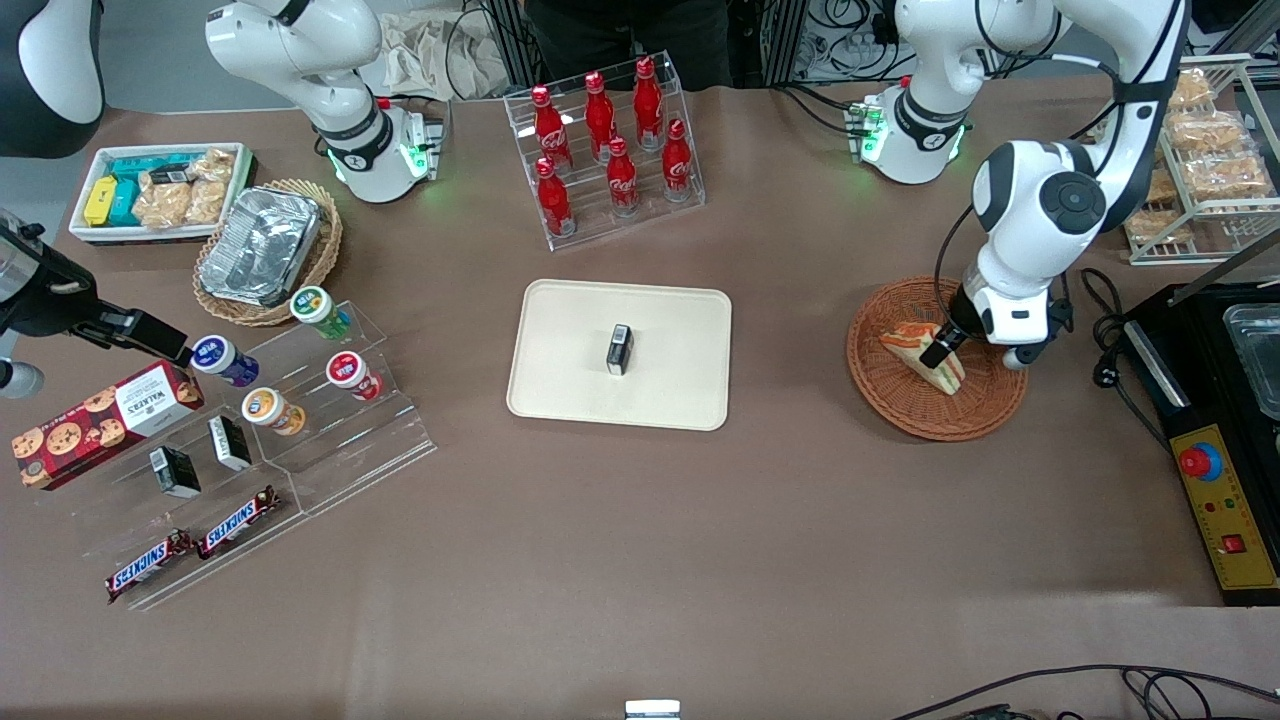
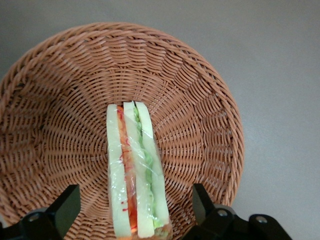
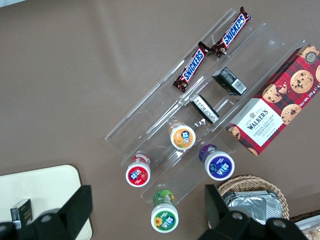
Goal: Place sandwich from basket to tray
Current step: 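Close the left gripper on the wrapped sandwich's crust edge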
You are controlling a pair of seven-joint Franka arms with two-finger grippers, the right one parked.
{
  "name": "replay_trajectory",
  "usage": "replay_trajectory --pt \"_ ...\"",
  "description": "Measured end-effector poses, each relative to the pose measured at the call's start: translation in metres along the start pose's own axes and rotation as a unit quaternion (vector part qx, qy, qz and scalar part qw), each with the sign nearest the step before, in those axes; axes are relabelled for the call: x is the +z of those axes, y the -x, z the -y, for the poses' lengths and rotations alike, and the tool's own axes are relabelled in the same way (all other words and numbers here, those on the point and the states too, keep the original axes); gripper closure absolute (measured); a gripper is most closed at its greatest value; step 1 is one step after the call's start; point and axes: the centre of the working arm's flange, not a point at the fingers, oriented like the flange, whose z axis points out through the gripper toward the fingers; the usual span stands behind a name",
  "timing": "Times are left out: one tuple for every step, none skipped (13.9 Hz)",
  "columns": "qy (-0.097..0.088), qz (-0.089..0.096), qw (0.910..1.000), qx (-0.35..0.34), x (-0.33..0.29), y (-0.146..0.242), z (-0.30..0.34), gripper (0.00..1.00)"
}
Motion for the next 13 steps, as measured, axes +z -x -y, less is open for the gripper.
replay_trajectory --pt "0.000 0.000 1.0000 0.000 0.003 0.000 -0.001 0.00" --pt "0.001 0.000 1.0000 0.000 0.005 0.001 -0.001 0.00" --pt "0.002 -0.001 1.0000 -0.001 0.007 0.001 -0.001 0.00" --pt "0.004 -0.001 1.0000 -0.003 0.009 0.001 -0.001 0.00" --pt "0.006 -0.002 1.0000 -0.004 0.011 0.001 -0.001 0.00" --pt "0.006 -0.002 1.0000 -0.004 0.014 0.002 -0.001 0.00" --pt "0.005 0.000 1.0000 -0.003 0.017 0.003 -0.002 0.00" --pt "0.003 0.001 1.0000 -0.002 0.019 0.005 -0.002 0.00" --pt "0.001 0.003 1.0000 0.000 0.022 0.006 -0.002 0.00" --pt "-0.001 0.004 1.0000 0.001 0.024 0.007 -0.002 0.00" --pt "-0.004 0.007 1.0000 0.001 0.026 0.009 0.000 0.01" --pt "-0.005 0.008 1.0000 0.000 0.028 0.010 0.001 0.02" --pt "-0.006 0.008 0.9999 0.000 0.029 0.010 0.002 0.02"
